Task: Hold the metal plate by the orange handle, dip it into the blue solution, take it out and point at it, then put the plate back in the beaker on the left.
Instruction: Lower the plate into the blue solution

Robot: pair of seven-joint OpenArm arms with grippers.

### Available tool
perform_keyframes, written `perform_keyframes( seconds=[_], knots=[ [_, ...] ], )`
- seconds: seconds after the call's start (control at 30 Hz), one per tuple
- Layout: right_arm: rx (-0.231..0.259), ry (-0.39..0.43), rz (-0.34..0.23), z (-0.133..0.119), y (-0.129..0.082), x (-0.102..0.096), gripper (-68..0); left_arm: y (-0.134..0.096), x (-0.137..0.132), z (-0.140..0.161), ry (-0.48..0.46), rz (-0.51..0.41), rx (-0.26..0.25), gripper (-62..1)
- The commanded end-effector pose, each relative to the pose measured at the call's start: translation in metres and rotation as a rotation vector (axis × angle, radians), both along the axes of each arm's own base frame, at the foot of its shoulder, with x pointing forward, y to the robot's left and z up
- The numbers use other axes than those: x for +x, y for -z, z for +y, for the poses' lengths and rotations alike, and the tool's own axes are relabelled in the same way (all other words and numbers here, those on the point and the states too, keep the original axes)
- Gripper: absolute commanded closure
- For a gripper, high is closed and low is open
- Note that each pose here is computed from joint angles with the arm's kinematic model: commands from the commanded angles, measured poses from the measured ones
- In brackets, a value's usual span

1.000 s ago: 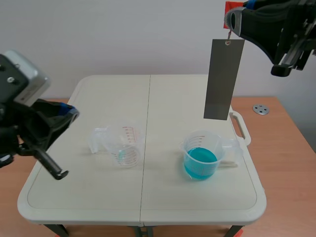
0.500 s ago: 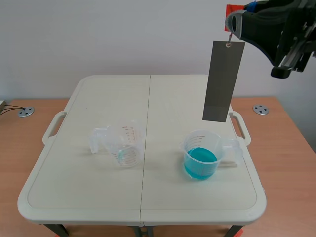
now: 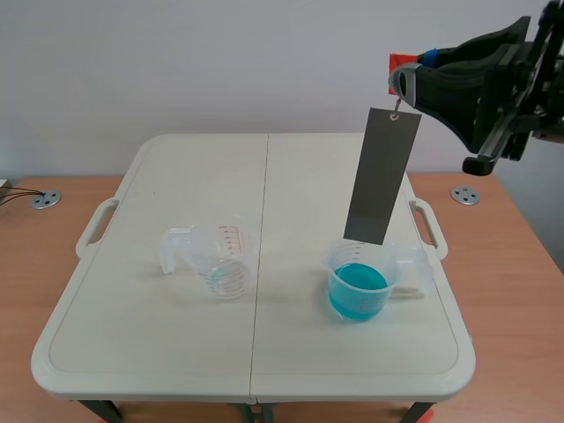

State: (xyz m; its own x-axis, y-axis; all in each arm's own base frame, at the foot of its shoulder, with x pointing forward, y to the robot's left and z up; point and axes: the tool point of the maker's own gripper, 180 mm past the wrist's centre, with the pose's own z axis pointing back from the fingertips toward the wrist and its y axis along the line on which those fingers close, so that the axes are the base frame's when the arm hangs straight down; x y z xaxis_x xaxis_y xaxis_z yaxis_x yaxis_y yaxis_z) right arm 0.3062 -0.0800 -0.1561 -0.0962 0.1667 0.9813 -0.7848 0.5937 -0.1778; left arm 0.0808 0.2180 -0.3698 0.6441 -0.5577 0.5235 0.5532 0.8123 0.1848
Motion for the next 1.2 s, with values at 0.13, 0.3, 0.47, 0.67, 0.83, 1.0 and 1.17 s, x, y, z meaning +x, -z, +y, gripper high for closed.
perform_keyframes(
  seconds=[0.13, 0.3, 0.47, 0.67, 0.83, 1.0, 1.17],
  knots=[
    [0.009, 0.007, 0.016, 0.002, 0.01, 0.003, -1.3, 0.013, -0.017, 0.0, -0.022, 0.049, -0.016, -1.8],
    [0.02, 0.031, 0.049, -0.003, 0.023, 0.007, -1.3, 0.015, -0.019, 0.003, -0.027, 0.057, -0.012, -1.8],
    [0.009, 0.051, 0.068, -0.007, 0.036, 0.01, -1.3, 0.015, -0.019, 0.003, -0.027, 0.057, -0.012, -1.8],
    [0.014, 0.048, 0.107, -0.003, 0.055, 0.009, -1.3, 0.015, -0.019, 0.003, -0.027, 0.057, -0.012, -1.8],
    [0.039, 0.046, 0.149, -0.003, 0.07, 0.008, -1.3, 0.015, -0.019, 0.003, -0.027, 0.057, -0.012, -1.8],
    [0.041, 0.049, 0.19, -0.004, 0.088, 0.006, -1.3, 0.015, -0.019, 0.003, -0.027, 0.057, -0.012, -1.8],
    [0.021, 0.042, 0.22, -0.003, 0.107, 0.001, -1.3, 0.015, -0.019, 0.003, -0.027, 0.057, -0.012, -1.8]
  ],
)
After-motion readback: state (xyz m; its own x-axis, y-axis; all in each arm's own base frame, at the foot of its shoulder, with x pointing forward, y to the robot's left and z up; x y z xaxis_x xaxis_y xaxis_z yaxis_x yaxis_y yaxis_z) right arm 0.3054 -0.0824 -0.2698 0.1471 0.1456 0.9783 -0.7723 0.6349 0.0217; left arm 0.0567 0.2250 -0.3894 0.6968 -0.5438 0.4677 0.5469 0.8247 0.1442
